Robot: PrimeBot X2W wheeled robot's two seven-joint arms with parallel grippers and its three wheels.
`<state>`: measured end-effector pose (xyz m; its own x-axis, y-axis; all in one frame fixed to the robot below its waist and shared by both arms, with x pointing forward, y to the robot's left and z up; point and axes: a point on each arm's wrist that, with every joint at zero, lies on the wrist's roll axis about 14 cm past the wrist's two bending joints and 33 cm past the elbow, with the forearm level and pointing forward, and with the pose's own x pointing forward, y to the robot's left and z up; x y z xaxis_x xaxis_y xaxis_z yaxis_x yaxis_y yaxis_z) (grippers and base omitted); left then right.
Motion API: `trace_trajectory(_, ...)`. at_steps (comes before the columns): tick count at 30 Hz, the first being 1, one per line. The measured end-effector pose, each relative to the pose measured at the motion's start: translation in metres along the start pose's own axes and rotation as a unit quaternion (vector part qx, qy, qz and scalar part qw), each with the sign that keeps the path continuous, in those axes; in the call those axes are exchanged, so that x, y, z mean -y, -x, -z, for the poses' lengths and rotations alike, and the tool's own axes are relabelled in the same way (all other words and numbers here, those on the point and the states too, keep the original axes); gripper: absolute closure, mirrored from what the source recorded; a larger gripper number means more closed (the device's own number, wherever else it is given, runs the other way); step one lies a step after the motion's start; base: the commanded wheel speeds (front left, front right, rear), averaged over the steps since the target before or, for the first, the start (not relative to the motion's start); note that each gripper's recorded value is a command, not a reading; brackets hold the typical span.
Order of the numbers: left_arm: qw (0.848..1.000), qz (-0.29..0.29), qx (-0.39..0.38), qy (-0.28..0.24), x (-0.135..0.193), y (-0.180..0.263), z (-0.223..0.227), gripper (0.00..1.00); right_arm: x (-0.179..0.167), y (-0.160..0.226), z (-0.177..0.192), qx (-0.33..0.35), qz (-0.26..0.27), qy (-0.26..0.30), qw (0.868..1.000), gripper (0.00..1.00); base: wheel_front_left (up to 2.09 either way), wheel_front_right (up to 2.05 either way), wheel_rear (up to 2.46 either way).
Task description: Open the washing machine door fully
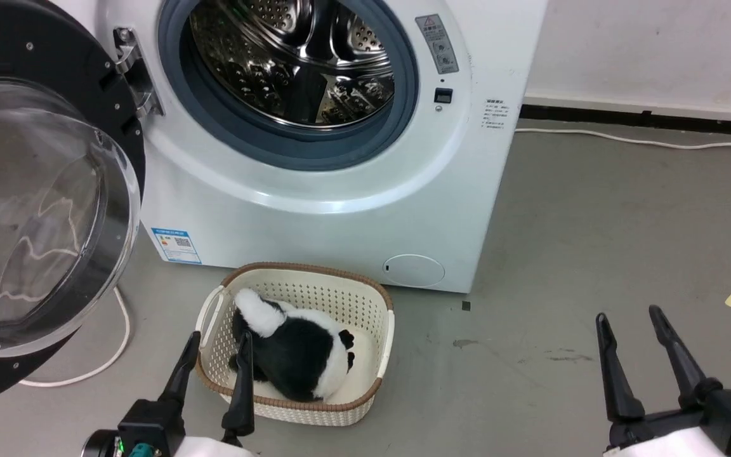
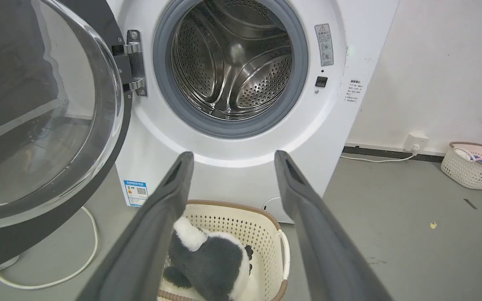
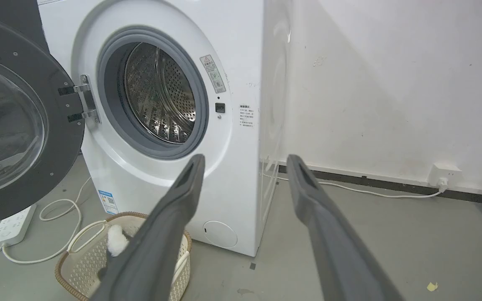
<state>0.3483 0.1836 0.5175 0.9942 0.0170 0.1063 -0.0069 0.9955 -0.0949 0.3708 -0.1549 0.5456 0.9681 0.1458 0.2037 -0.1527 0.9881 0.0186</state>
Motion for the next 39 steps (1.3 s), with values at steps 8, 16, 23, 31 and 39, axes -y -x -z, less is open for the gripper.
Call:
trace_trajectory(8, 1.000, 0.001, 0.002, -0.015, 0.0034, 0.0034, -0.0003, 0.00, -0.0006, 0.0079, 0.0039, -0.008, 0.002, -0.006, 1.000, 0.00, 0.00, 0.00, 0.00)
trace_trajectory(16, 1.000, -0.001, -0.003, -0.019, 0.0034, 0.0046, 0.0033, 0.00, -0.0003, 0.0097, 0.0040, -0.009, 0.004, -0.011, 1.000, 0.00, 0.00, 0.00, 0.00)
trace_trajectory(23, 1.000, 0.000, -0.006, -0.022, 0.0042, 0.0047, 0.0053, 0.00, -0.0016, 0.0102, 0.0080, -0.015, 0.003, -0.017, 1.000, 0.00, 0.00, 0.00, 0.00)
trace_trajectory(31, 1.000, -0.006, -0.011, -0.024, 0.0012, 0.0051, 0.0082, 0.00, -0.0017, 0.0097, 0.0083, -0.015, 0.003, -0.017, 1.000, 0.00, 0.00, 0.00, 0.00)
trace_trajectory(39, 1.000, -0.008, -0.011, -0.022, 0.0001, 0.0055, 0.0081, 1.00, -0.0030, 0.0087, 0.0085, -0.015, 0.000, -0.017, 1.000, 1.00, 0.00, 0.00, 0.00)
